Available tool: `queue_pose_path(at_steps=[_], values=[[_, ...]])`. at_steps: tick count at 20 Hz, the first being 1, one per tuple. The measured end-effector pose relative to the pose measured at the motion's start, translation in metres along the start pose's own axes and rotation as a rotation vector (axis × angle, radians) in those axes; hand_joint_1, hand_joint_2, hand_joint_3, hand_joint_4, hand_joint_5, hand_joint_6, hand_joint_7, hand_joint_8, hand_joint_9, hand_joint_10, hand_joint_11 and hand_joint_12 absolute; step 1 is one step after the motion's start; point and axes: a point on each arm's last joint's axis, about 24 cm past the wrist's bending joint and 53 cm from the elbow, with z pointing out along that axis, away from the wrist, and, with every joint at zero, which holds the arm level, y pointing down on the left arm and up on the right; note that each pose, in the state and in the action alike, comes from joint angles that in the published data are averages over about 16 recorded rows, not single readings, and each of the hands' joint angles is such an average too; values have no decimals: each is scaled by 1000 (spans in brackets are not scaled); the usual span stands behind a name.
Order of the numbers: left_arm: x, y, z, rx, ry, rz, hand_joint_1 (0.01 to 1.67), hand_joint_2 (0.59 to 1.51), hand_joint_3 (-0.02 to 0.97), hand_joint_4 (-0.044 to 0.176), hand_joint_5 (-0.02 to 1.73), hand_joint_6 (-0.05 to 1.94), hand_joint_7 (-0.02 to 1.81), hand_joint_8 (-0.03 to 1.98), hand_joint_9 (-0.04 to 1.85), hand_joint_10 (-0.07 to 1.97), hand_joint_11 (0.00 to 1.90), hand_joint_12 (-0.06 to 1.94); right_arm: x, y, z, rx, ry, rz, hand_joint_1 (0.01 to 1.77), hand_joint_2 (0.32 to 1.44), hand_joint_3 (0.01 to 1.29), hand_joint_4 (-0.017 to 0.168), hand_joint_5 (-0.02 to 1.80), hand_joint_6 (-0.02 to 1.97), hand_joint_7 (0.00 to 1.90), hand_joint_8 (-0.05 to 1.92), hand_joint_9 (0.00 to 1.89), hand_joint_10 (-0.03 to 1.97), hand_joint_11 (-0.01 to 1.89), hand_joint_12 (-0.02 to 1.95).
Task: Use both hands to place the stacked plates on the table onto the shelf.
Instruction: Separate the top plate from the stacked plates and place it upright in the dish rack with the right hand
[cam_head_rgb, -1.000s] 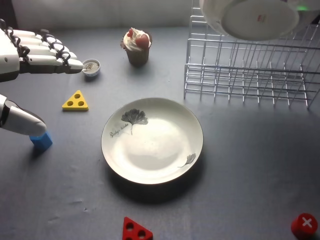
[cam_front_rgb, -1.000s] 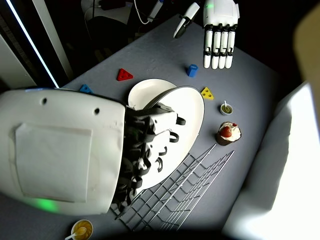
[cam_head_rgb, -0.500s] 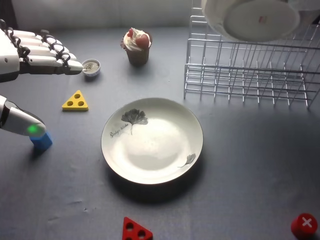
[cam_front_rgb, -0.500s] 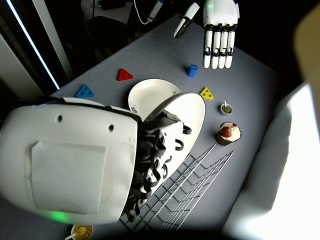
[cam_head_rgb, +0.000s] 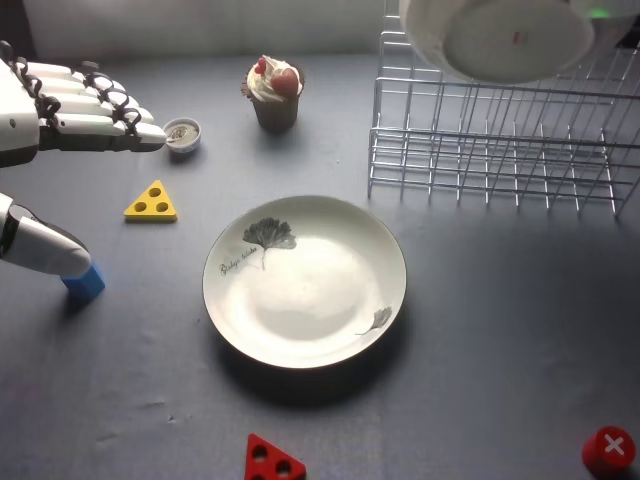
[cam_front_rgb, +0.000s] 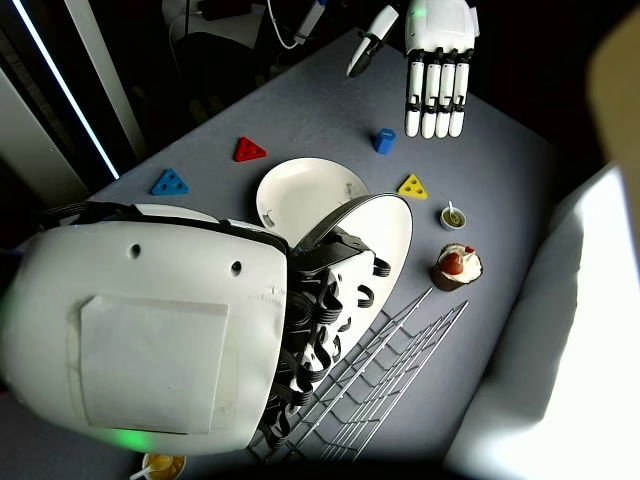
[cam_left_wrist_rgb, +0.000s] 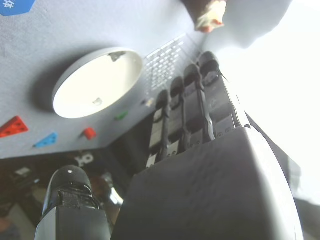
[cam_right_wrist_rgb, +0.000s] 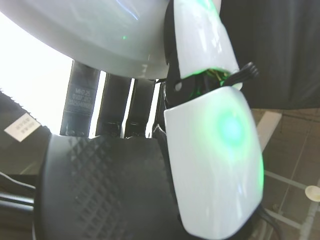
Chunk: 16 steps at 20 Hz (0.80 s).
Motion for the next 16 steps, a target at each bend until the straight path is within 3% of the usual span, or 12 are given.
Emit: queue_pose_path(at_steps=[16], values=[[0,-1,1,3,2,4,39,997,5,5,115,19,155,-2,160,10,169,18,-14,-10,16,1,-32,40,1485,987,12,-8,875,867,1042,658,1121,703,972,1343]])
